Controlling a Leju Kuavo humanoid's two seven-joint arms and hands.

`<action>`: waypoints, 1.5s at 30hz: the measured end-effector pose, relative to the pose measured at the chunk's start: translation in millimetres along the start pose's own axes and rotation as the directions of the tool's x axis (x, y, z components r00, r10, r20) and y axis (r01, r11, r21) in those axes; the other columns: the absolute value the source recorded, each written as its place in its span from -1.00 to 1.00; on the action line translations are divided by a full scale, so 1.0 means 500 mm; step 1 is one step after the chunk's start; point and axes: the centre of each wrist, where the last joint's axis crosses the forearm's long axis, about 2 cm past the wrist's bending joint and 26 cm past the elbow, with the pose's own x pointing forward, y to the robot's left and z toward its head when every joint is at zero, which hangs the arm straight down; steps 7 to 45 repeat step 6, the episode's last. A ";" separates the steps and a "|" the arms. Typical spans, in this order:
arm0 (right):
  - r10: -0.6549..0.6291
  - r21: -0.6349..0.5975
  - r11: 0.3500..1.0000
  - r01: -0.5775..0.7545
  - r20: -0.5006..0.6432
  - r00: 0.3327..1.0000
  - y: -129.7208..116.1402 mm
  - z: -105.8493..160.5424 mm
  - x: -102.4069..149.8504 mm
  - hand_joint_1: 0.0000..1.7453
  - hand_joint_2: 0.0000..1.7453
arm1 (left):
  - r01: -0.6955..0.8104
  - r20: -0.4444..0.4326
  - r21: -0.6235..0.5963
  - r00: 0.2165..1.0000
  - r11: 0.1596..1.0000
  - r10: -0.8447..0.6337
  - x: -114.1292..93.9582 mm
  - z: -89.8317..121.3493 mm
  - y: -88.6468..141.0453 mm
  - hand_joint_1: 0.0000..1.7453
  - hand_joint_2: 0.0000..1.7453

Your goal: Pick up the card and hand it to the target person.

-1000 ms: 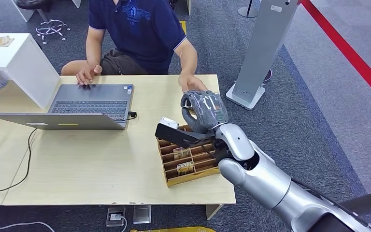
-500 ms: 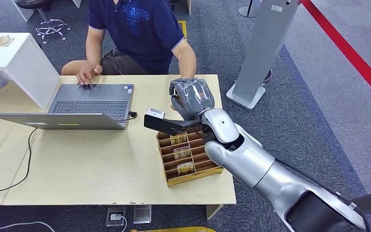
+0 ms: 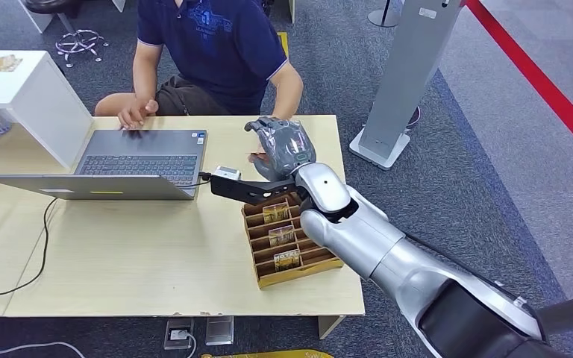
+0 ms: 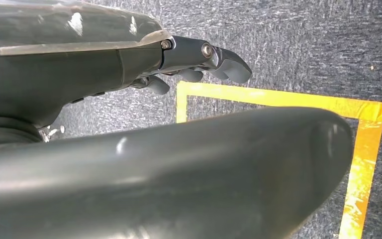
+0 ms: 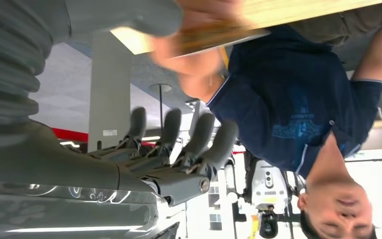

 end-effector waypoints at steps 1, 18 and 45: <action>0.000 0.004 1.000 0.000 -0.002 1.000 0.003 0.000 0.000 -1.00 1.00 | -0.003 0.000 0.000 1.000 1.000 0.003 0.000 0.000 0.000 -1.00 -1.00; 0.000 0.006 1.000 0.000 -0.008 1.000 0.007 -0.002 0.002 -1.00 1.00 | -0.014 0.002 0.002 1.000 1.000 0.014 -0.001 0.000 0.000 -1.00 -1.00; 0.000 0.006 1.000 0.000 -0.008 1.000 0.007 -0.002 0.002 -1.00 1.00 | -0.014 0.002 0.002 1.000 1.000 0.014 -0.001 0.000 0.000 -1.00 -1.00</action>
